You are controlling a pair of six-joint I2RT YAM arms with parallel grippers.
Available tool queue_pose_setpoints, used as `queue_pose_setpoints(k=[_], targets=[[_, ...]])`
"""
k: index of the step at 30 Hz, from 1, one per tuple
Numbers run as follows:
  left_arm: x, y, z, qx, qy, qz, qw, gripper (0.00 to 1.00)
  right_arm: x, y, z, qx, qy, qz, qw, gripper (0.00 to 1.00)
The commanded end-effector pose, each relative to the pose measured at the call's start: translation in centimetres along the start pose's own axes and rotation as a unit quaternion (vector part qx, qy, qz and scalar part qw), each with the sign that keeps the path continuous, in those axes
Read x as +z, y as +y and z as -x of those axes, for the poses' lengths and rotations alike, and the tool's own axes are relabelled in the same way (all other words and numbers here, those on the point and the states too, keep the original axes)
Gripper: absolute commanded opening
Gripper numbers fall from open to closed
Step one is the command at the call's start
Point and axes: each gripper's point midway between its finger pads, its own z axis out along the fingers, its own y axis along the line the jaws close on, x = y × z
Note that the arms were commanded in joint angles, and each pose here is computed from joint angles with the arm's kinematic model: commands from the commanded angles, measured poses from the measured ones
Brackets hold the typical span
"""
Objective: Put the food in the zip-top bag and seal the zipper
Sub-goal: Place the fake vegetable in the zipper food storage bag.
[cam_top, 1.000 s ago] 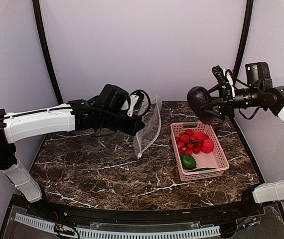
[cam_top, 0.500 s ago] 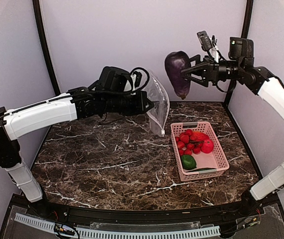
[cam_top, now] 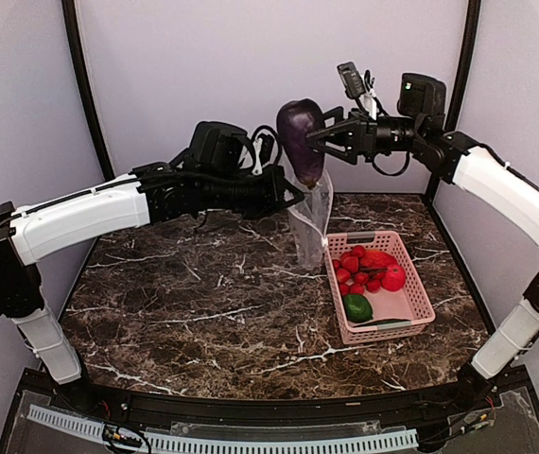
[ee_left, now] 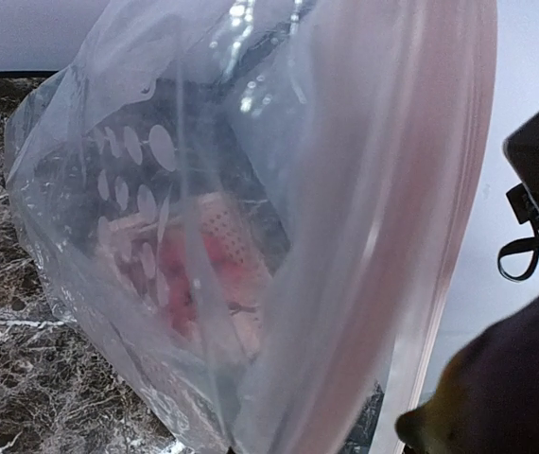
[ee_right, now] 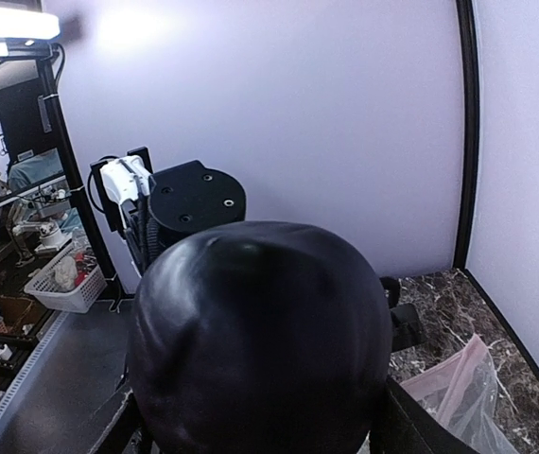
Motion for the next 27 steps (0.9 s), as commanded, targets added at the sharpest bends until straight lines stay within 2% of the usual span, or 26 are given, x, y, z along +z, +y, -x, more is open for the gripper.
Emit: queue_pose_setpoints(k=[1, 8, 14, 19, 23, 27], targets=[[-1.9, -2.8, 0.9, -0.016, -0.008, -0.057, 0.998, 0.01, 0.5, -1.3, 0.3, -0.035, -0.017, -0.019, 0.999, 0.56], [-2.8, -2.9, 0.9, -0.018, -0.016, -0.059, 0.998, 0.01, 0.5, -2.7, -2.0, -0.032, -0.003, -0.046, 0.998, 0.63], [-3.0, -2.3, 0.6, -0.031, -0.020, -0.059, 0.998, 0.01, 0.0, -3.4, -3.0, -0.036, 0.016, -0.084, 0.996, 0.86], [-3.1, -1.3, 0.4, -0.037, -0.027, -0.048, 0.998, 0.01, -0.4, -2.8, -2.7, -0.041, 0.022, -0.087, 0.995, 0.95], [-3.1, -0.5, 0.5, -0.040, -0.032, -0.041, 0.998, 0.01, -0.9, -2.9, -2.5, -0.041, 0.031, -0.110, 0.993, 0.96], [-3.3, 1.1, 0.5, -0.043, -0.038, -0.020, 0.998, 0.01, -2.0, -4.3, -2.7, -0.026, 0.040, -0.179, 0.983, 0.91]])
